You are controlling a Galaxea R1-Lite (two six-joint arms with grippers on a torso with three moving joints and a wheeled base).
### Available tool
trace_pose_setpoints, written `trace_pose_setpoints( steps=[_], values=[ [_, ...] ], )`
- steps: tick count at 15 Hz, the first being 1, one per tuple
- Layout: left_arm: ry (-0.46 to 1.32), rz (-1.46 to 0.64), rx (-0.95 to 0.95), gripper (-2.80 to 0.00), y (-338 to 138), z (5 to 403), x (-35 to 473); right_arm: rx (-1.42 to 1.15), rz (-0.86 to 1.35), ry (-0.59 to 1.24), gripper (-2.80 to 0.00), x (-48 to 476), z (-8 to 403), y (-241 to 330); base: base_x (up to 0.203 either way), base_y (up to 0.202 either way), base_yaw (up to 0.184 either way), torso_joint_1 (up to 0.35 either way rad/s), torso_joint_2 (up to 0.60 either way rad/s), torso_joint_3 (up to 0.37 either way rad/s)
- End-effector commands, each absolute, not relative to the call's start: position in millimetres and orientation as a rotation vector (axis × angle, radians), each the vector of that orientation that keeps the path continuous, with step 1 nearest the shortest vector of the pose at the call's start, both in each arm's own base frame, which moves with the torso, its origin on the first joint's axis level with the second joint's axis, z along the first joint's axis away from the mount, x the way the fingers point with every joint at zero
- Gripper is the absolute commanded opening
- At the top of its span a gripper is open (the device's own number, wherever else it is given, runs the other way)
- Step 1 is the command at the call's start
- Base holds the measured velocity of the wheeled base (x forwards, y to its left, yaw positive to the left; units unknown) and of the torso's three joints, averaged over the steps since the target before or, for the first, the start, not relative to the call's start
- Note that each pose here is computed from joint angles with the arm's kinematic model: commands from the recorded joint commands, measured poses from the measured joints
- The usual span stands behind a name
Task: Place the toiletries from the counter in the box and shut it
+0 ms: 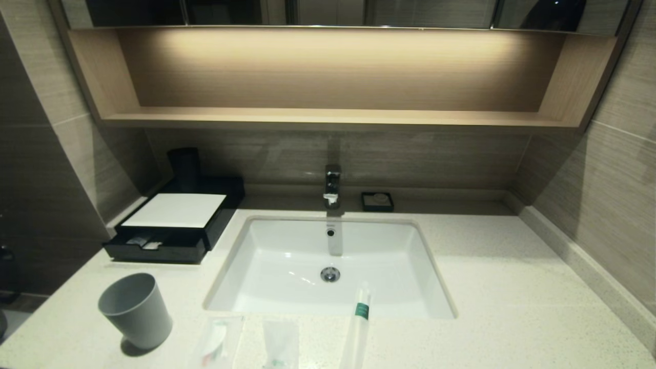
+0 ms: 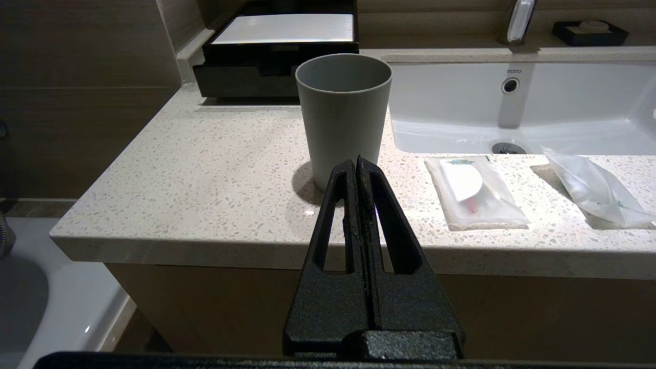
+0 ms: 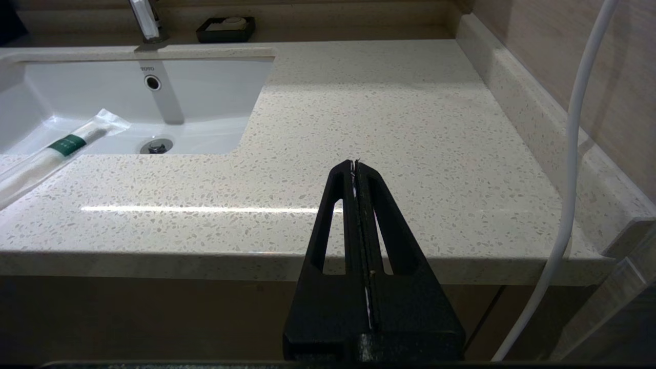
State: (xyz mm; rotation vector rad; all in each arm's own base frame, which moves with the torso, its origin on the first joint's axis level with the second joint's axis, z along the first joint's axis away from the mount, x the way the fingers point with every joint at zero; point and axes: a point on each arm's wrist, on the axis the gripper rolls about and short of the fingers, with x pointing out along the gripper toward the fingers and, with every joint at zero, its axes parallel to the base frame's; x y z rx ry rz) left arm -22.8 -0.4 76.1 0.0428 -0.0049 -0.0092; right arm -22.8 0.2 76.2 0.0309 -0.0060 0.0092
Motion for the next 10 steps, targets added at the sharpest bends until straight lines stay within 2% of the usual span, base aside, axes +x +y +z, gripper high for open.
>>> trace_pose_setpoints(
  steps=[1,7,10],
  values=[
    [-0.006,-0.006,0.041,-2.8,0,76,-23,0.031,0.009,-0.005,-2.8,-23,76,0,0.0,0.0,0.0,0.0,0.0,0.0],
    [-0.008,-0.004,0.04,-2.8,0,77,-23,0.031,0.009,-0.005,-2.8,-23,76,0,0.0,0.0,0.0,0.0,0.0,0.0],
    [-0.044,0.003,0.038,-2.8,0,90,-27,0.031,0.009,-0.005,-2.8,-23,76,0,0.0,0.0,0.0,0.0,0.0,0.0]
  ],
)
